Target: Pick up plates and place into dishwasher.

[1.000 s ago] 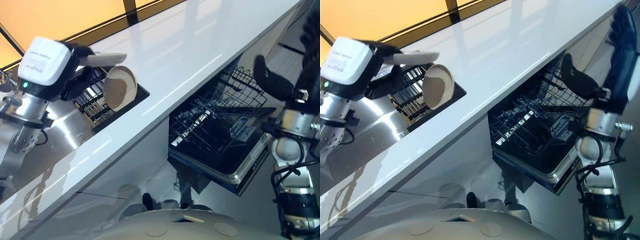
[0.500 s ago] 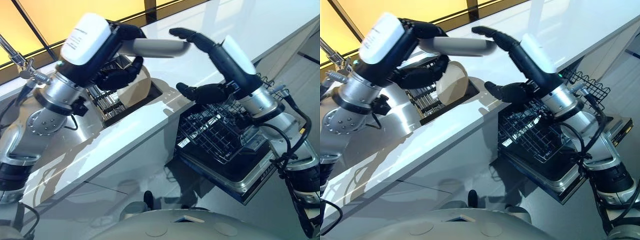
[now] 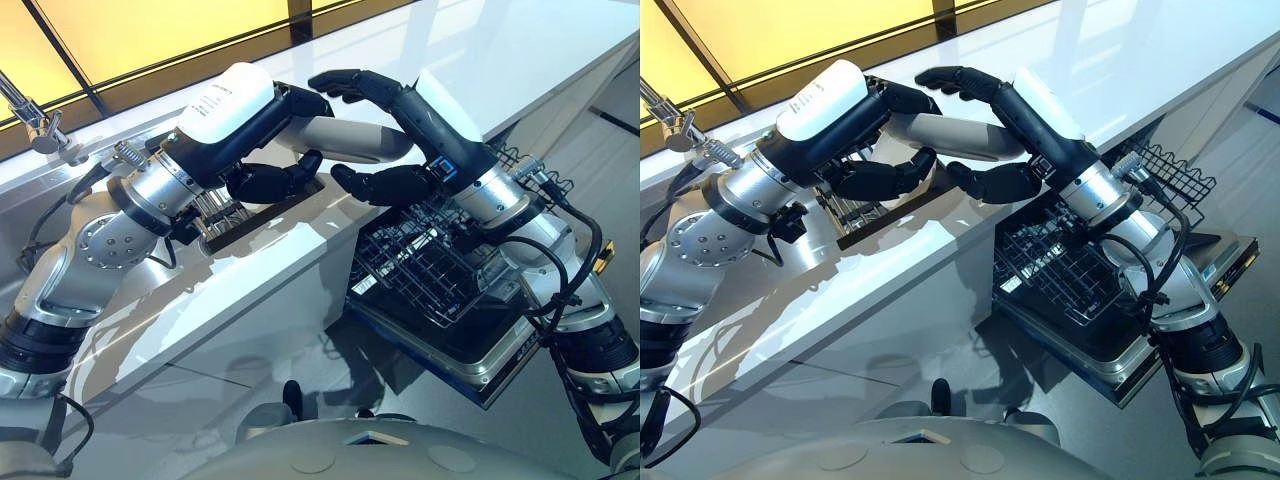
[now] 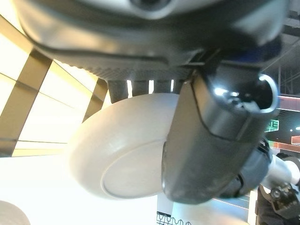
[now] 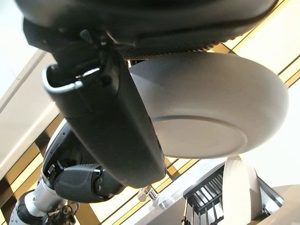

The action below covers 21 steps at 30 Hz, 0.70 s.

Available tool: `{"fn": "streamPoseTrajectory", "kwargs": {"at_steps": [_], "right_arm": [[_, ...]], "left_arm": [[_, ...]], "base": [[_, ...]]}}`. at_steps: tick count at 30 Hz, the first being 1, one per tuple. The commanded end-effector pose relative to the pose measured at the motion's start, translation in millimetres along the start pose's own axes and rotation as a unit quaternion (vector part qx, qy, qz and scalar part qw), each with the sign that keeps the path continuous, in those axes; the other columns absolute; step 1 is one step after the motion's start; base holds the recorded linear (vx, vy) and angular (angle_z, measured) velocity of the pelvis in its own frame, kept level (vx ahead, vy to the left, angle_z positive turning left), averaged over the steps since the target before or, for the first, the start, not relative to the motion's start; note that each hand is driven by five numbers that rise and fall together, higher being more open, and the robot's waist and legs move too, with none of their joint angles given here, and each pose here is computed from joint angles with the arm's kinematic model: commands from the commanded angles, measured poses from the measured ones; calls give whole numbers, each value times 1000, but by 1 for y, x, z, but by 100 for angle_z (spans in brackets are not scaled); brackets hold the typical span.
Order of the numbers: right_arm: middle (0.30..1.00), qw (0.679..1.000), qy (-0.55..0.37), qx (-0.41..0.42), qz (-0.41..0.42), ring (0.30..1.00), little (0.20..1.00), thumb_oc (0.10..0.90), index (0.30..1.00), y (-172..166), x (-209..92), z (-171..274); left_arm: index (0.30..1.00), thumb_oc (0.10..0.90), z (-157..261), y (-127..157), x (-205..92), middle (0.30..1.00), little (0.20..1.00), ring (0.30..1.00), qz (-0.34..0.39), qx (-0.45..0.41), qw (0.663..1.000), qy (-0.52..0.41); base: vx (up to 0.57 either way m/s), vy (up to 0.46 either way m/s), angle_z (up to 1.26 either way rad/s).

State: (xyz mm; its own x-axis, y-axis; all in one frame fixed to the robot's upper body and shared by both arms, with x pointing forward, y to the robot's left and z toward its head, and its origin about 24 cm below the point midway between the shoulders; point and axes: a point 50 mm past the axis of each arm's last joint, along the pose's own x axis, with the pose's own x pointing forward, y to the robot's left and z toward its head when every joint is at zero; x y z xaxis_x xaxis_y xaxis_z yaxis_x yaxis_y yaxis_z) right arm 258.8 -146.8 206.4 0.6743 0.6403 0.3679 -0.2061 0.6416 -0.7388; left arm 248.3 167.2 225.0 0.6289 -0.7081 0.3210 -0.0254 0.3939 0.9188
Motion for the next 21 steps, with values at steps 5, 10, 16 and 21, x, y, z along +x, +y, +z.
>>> {"fn": "streamPoseTrajectory", "kwargs": {"at_steps": [5,10,16,21], "right_arm": [[300,995,-75,-22,-68,300,200,100,300,-21,5,25],[300,992,-35,-49,-111,300,200,100,300,-32,-5,12],[300,981,-13,-89,-172,300,200,100,300,-48,-12,3],[300,964,14,-118,-238,300,200,100,300,-65,-23,-8]], "left_arm": [[340,147,30,48,10,340,247,340,162,59,979,-111],[458,284,30,57,0,458,384,458,215,99,965,-111],[900,800,18,60,-8,900,900,900,236,97,965,-67],[900,800,1,65,-19,900,900,900,252,92,963,-13]], "base": [[30,1,0],[-4,1,1],[1,1,9],[22,-1,8]]}}
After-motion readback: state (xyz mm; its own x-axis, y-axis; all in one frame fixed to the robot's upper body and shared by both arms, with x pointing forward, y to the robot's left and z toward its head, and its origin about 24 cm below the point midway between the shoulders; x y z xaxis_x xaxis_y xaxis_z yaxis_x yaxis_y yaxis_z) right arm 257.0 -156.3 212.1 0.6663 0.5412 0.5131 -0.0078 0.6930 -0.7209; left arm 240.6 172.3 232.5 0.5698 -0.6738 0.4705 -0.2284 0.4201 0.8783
